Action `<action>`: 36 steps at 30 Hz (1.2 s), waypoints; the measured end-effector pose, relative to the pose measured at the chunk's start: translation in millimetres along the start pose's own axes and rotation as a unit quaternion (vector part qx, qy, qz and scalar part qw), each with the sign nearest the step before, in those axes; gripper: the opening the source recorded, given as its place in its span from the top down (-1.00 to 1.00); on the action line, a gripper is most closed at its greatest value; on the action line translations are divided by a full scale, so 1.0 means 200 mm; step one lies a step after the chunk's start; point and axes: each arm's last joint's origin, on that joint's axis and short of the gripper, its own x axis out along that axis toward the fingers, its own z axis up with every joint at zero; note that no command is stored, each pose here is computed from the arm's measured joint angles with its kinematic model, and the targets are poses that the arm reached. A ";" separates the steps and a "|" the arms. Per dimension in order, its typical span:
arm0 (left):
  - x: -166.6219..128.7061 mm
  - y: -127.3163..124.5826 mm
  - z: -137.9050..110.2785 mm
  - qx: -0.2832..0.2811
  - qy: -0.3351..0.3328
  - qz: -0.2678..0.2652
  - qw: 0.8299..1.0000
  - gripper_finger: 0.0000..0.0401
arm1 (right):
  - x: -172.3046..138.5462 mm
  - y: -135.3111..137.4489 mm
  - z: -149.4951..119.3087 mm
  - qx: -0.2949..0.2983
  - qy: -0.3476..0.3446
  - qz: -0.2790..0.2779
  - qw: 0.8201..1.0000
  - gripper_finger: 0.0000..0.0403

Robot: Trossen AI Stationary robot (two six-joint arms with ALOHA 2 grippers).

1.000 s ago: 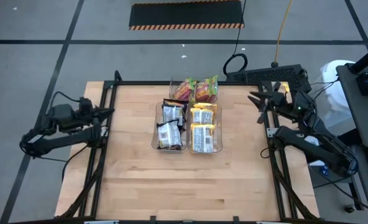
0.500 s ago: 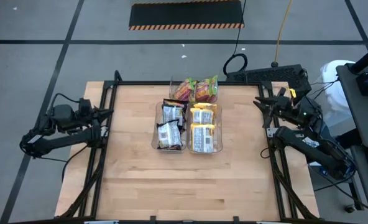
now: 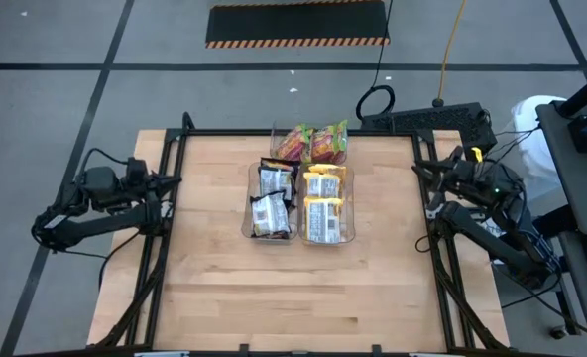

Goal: Sort Maruchan noodles
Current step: Return to Home Position

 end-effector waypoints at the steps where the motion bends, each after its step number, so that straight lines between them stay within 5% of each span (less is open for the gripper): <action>1: 0.00 0.00 0.00 0.000 0.001 -0.003 1.000 0.97 | 0.00 0.00 0.00 0.002 0.004 0.000 1.000 0.59; 13: 0.03 -0.01 0.00 0.004 -0.011 -0.012 1.000 0.97 | 0.06 0.00 -0.09 0.040 0.022 0.027 0.999 0.59; 36: 0.46 0.04 -0.30 0.035 -0.077 -0.071 0.994 0.97 | 0.28 -0.02 -0.43 0.050 -0.072 0.055 0.995 0.59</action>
